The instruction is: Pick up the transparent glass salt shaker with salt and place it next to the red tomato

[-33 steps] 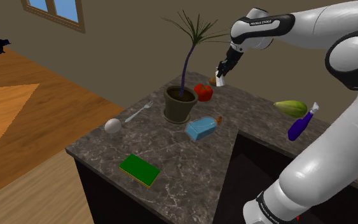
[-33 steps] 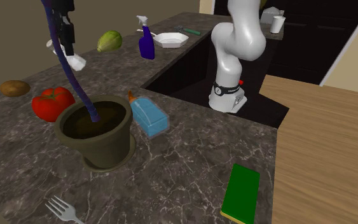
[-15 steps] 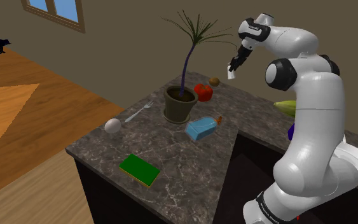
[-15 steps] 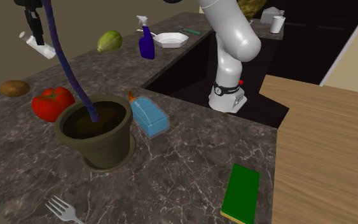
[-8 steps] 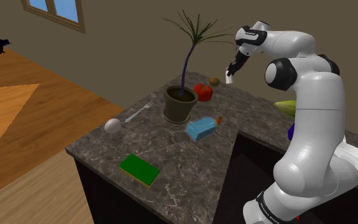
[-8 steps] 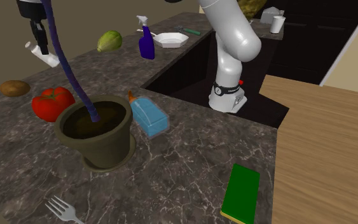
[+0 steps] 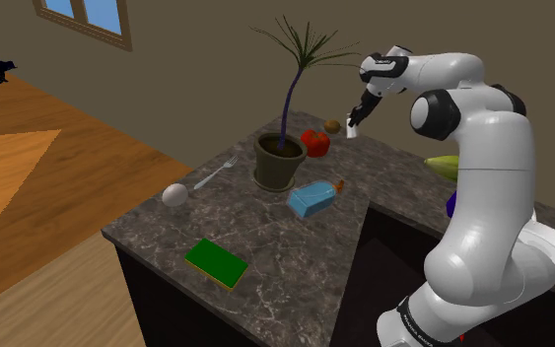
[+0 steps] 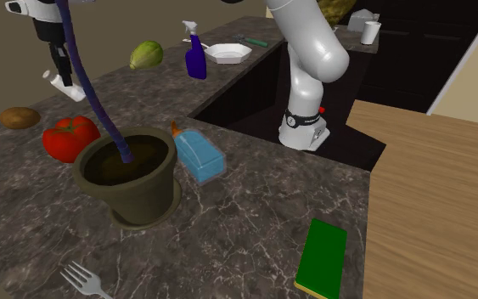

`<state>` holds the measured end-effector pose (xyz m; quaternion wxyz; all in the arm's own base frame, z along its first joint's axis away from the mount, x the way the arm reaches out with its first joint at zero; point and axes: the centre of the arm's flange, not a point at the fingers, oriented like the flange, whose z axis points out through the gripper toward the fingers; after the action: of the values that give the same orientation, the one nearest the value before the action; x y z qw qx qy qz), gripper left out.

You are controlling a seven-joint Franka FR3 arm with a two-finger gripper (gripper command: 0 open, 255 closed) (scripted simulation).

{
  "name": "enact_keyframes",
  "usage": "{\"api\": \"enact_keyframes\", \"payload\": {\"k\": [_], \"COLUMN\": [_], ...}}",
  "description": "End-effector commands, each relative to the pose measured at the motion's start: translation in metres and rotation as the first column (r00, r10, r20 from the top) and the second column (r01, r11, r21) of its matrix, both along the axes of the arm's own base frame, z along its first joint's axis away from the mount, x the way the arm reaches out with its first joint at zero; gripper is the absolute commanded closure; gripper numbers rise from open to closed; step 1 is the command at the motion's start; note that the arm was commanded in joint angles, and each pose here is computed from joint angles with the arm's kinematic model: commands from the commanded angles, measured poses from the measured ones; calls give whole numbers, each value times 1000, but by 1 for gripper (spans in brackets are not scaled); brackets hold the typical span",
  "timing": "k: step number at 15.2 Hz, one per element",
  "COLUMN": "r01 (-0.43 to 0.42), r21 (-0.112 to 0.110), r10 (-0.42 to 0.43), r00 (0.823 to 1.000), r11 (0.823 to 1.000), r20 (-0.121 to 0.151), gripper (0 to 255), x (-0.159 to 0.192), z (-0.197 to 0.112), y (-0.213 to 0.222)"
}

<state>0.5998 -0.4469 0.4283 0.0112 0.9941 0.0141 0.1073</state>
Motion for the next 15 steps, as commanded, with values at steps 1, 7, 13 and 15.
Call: {"api": "enact_keyframes", "payload": {"k": [1,7,13,15], "r01": [0,0,0,0], "r21": [0,0,0,0], "r10": [0,0,0,0], "r00": [1000,1000,1000,1000], "r11": [1000,1000,1000,1000], "r20": [1,1,1,0], "gripper": [255,255,255,255], "x": [0,0,0,0], "z": [-11,-42,-74,-81], "y": [-1,-1,-1,-1]}}
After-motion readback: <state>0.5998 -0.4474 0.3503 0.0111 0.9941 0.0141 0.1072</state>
